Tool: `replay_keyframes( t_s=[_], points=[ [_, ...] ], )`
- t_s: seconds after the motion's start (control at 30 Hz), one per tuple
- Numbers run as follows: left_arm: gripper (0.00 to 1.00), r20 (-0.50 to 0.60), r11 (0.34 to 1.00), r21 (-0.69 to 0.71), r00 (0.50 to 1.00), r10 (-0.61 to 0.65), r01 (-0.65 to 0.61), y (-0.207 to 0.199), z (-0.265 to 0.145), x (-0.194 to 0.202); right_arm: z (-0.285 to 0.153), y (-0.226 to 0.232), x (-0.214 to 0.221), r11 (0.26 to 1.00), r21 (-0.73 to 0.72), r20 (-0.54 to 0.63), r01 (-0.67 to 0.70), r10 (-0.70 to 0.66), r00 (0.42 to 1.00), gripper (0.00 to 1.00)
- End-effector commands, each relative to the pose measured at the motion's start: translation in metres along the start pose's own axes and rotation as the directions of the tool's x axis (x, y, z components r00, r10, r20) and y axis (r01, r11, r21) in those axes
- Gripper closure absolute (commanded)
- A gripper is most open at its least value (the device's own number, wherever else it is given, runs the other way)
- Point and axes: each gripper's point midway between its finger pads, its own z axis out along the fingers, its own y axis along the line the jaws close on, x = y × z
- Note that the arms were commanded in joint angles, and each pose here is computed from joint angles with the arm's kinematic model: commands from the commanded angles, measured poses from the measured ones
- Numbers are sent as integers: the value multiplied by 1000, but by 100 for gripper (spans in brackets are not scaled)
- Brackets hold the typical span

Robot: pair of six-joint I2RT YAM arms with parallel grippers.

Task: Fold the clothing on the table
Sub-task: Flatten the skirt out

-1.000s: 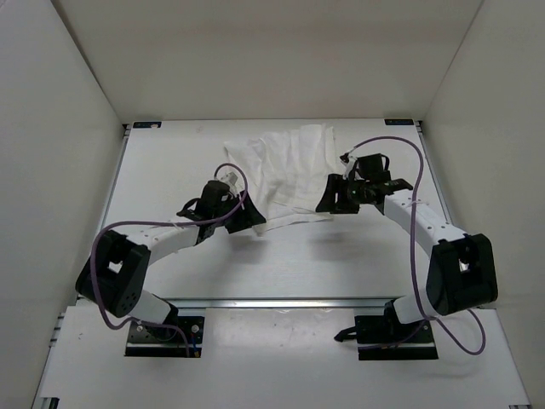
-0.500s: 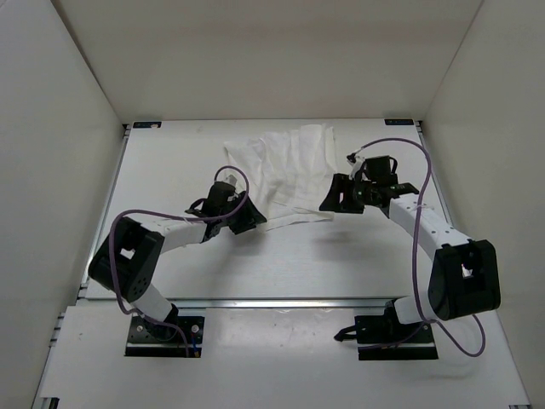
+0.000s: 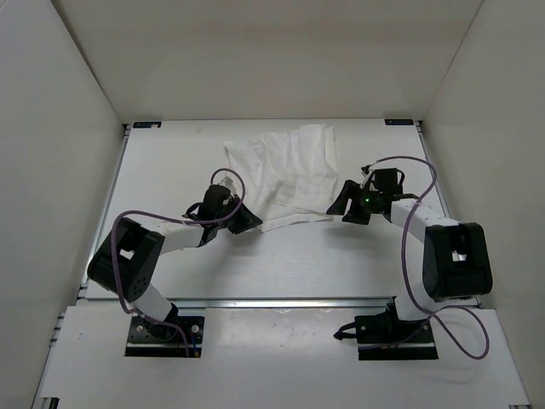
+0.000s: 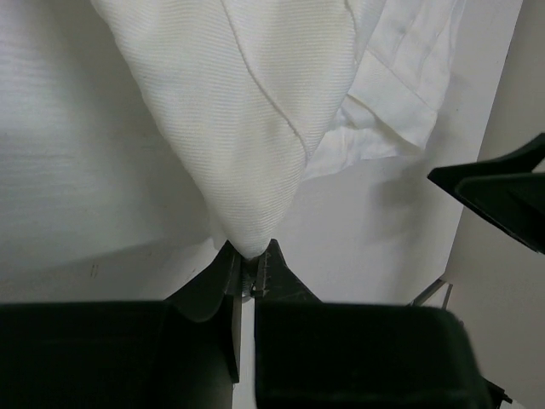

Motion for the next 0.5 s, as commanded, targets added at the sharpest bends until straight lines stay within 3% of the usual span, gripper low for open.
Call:
replay_keyframes(
  t_s=[0.0, 0.17, 0.47],
  points=[
    [100, 26, 995, 98, 1000, 7, -10, -18, -17, -9, 14, 9, -19, 998, -55, 35, -11, 13, 999, 37],
    [100, 35, 995, 97, 999, 11, -15, -15, -22, -10, 35, 16, -24, 1000, -13, 9, 3, -3, 1000, 37],
    [100, 22, 992, 129, 1000, -3, 1, -15, -24, -6, 49, 6, -49, 929, 355, 11, 103, -115, 993, 42]
  ],
)
